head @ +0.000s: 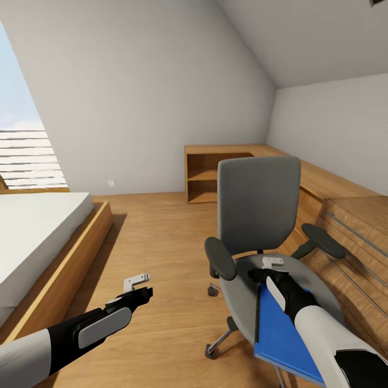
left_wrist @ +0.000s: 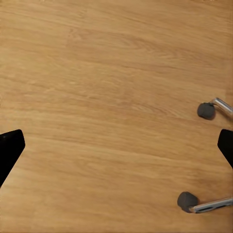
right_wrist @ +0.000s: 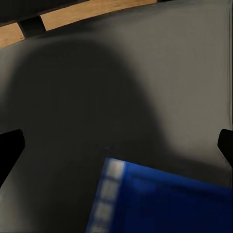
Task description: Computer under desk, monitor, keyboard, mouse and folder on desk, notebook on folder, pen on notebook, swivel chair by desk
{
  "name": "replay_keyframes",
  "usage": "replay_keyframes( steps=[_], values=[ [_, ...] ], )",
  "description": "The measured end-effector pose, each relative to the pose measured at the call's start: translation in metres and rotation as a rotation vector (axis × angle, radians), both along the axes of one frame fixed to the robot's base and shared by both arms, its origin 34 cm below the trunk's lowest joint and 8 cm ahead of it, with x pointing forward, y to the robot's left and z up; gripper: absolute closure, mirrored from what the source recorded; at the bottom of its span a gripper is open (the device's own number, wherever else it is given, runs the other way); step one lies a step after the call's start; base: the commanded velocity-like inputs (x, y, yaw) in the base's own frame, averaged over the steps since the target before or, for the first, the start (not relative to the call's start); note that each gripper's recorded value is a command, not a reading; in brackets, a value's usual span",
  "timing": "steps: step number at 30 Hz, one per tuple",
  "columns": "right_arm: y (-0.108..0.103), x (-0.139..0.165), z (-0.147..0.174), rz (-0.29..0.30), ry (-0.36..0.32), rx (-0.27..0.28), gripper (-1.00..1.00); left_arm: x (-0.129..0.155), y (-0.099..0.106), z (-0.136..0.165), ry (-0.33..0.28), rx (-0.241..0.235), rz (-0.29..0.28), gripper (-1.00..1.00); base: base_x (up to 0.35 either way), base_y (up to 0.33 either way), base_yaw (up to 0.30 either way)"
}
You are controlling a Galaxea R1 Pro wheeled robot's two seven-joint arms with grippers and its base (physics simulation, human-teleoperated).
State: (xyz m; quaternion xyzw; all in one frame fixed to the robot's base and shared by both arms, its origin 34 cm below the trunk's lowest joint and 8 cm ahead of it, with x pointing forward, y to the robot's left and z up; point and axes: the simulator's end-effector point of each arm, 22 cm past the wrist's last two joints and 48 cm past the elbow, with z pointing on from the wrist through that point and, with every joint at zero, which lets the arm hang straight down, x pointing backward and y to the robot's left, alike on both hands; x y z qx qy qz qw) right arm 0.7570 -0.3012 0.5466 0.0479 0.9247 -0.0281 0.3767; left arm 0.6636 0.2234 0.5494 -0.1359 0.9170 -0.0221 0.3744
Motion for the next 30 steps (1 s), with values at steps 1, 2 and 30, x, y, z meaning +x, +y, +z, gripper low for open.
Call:
replay_keyframes(
  steps=[1,2,30],
  values=[
    [0.000,0.001,0.003,0.000,-0.003,0.000,-1.00,0.000,0.000,0.002,0.000,0.000,0.000,-1.00,0.000,0.000,0.000],
    [0.000,0.002,0.006,-0.001,-0.007,0.000,-1.00,0.001,0.000,0.004,0.000,0.000,0.000,-1.00,0.000,0.000,0.000],
    [-0.009,0.045,0.105,-0.028,-0.213,0.007,-1.00,0.009,0.001,0.054,0.003,0.002,0.002,-1.00,0.000,0.000,0.000]
  ],
)
